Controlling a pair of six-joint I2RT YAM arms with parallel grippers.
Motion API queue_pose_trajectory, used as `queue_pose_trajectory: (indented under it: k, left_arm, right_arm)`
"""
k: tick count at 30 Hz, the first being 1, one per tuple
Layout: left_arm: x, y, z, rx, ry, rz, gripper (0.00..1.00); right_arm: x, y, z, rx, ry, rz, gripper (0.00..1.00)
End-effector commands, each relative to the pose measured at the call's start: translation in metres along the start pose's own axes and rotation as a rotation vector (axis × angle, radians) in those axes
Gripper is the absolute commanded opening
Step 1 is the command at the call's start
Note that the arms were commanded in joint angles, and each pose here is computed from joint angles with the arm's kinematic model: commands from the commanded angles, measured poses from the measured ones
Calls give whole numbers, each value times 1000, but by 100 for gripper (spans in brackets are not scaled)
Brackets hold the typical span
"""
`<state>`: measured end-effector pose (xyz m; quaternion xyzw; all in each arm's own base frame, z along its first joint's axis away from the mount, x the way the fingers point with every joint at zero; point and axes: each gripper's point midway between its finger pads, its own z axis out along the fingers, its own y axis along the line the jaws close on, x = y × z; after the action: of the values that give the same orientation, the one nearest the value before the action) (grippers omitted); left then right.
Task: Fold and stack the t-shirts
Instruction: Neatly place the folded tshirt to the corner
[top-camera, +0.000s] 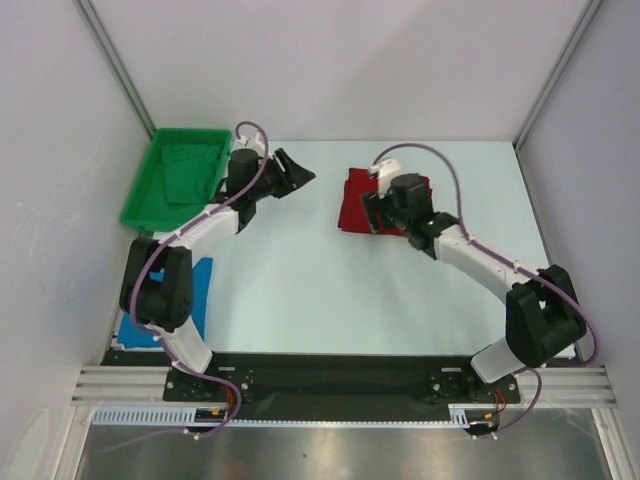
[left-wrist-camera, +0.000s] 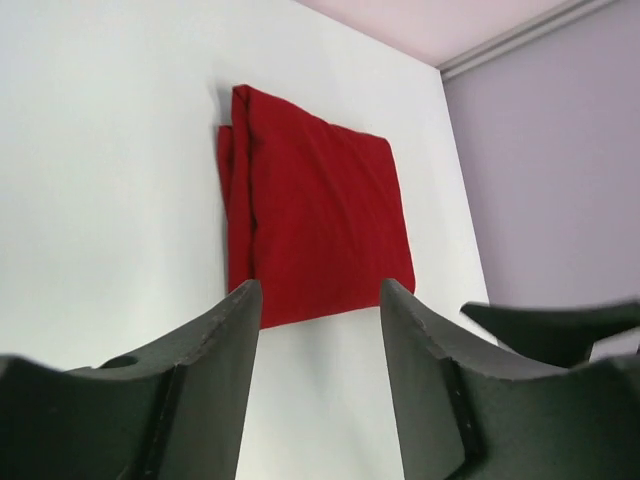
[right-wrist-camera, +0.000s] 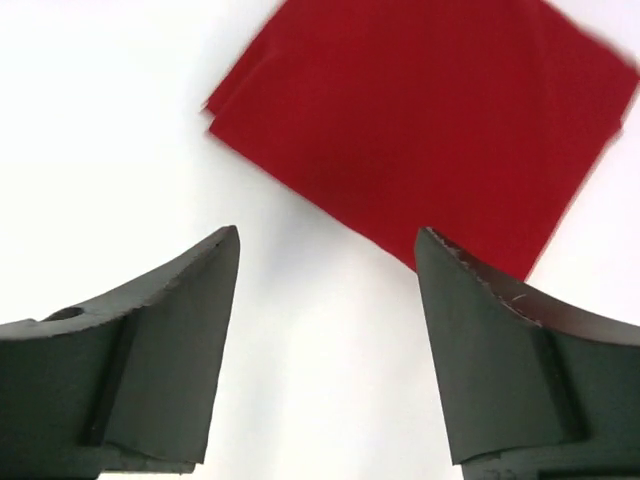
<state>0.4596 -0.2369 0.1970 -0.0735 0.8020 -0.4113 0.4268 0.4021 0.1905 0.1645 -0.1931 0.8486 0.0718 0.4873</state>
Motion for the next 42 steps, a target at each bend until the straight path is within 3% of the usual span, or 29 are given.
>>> queue_pose_trajectory:
  k: [1,2,3,5,16,26,30,38,42]
  left_arm:
    - [-13,-5,-17,-14,-42,-45,57]
    - [-16,1,-21,-35,-43,-62,57]
    - [-17,5,-25,-48,-49,-82,57]
    - [-25,18,-38,-87,-73,-123,57]
    - [-48,37,-72,-121,-126,-164,58]
    - [-37,60,-58,-152,-55,-240,58]
    - [-34,60,-53,-143,-32,-257,59]
    - [-27,52,-36,-27,12,-259,59]
    - [-11,45,-4,61,64,-263,60]
  right_arm:
    - [22,25,1,43,6,-504,78]
    - [14,38,4,42,-54,-607,85]
    - [29,49,4,54,-35,-851,89]
    - [27,57,18,94,-65,-978,94]
    - [46,72,95,88,92,-1106,78]
    - [56,54,132,75,183,-1116,62]
    - [62,56,138,32,195,-1114,53]
    - [49,61,132,-7,165,-1043,16]
    - [25,61,118,-6,111,-994,0]
